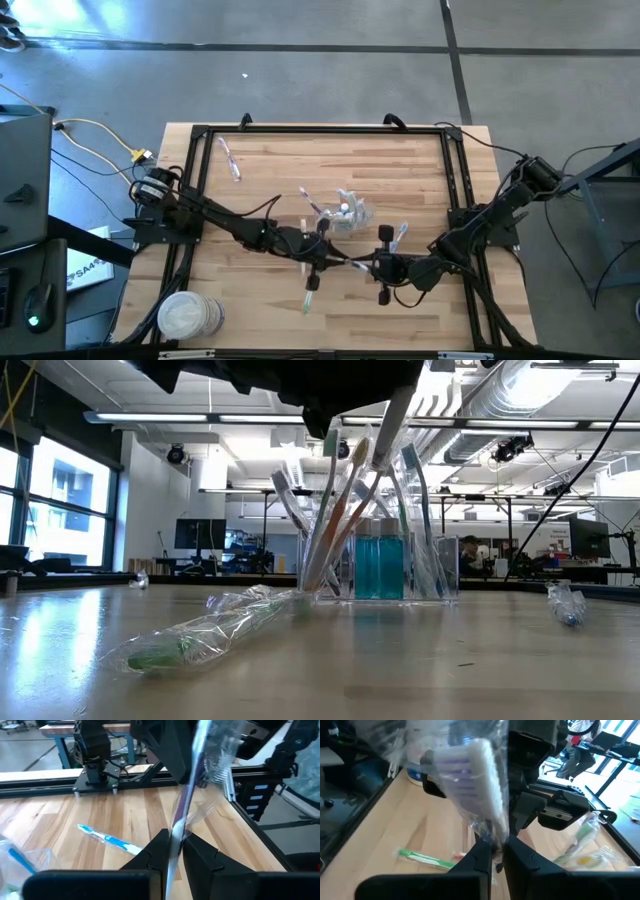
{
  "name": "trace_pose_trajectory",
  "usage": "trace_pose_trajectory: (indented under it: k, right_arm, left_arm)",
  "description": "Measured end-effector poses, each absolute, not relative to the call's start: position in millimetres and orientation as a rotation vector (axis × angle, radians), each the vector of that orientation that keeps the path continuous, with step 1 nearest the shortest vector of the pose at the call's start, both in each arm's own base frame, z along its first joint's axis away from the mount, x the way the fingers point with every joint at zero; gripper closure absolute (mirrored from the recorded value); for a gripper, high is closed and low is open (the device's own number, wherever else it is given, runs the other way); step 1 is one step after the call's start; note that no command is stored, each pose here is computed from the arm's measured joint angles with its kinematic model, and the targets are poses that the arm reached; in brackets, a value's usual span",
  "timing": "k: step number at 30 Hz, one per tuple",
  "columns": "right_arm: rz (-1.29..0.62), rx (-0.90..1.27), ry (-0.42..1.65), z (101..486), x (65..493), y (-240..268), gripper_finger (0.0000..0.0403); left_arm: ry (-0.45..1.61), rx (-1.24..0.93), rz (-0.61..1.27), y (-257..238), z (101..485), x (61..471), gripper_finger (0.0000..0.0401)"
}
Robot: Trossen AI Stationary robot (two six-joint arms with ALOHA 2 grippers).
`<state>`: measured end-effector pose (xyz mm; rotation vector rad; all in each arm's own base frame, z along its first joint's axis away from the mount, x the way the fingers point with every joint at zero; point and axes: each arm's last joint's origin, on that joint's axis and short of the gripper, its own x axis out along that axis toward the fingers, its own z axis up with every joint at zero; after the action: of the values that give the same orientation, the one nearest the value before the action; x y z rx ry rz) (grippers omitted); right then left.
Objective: Pick & Place toothbrushing station
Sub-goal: Put the bottom violet toothbrush into the wire organizer
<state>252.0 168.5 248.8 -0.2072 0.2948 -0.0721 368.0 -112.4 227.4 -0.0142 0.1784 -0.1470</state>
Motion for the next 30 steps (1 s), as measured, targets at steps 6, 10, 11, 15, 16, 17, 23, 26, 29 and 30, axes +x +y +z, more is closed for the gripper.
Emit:
trace_pose_trajectory:
  k: [6,10,11,15,16,17,23,26,29,30]
  right_arm:
    - [-0.075,-0.222,0.299,248,252,168,0.0385]
    - [-0.076,-0.220,0.309,247,251,168,0.0385]
    - [-0.077,-0.218,0.312,247,251,168,0.0385]
    - [-0.080,-0.215,0.327,245,250,168,0.0385]
    - [-0.080,-0.217,0.330,245,250,168,0.0385]
    - [-0.080,-0.219,0.332,245,250,168,0.0385]
    - [-0.083,-0.226,0.358,242,247,169,0.0386]
    - [-0.098,-0.244,0.363,240,244,172,0.0386]
    - [-0.156,-0.290,0.372,238,239,174,0.0385]
    - [-0.184,-0.310,0.373,238,236,174,0.0386]
  left_arm:
    - [0.179,-0.016,-0.143,-112,227,368,0.0347]
    - [0.181,-0.014,-0.142,-112,227,368,0.0345]
    - [0.183,-0.012,-0.142,-112,227,368,0.0345]
    - [0.188,-0.009,-0.142,-112,226,368,0.0344]
    - [0.188,-0.009,-0.142,-112,226,368,0.0344]
    - [0.188,-0.009,-0.142,-112,226,368,0.0343]
    - [0.189,-0.041,-0.139,-112,227,368,0.0292]
    - [0.189,-0.055,-0.127,-112,227,368,0.0245]
    - [0.189,-0.065,-0.125,-112,227,368,0.0200]
    - [0.189,-0.067,-0.124,-112,227,368,0.0188]
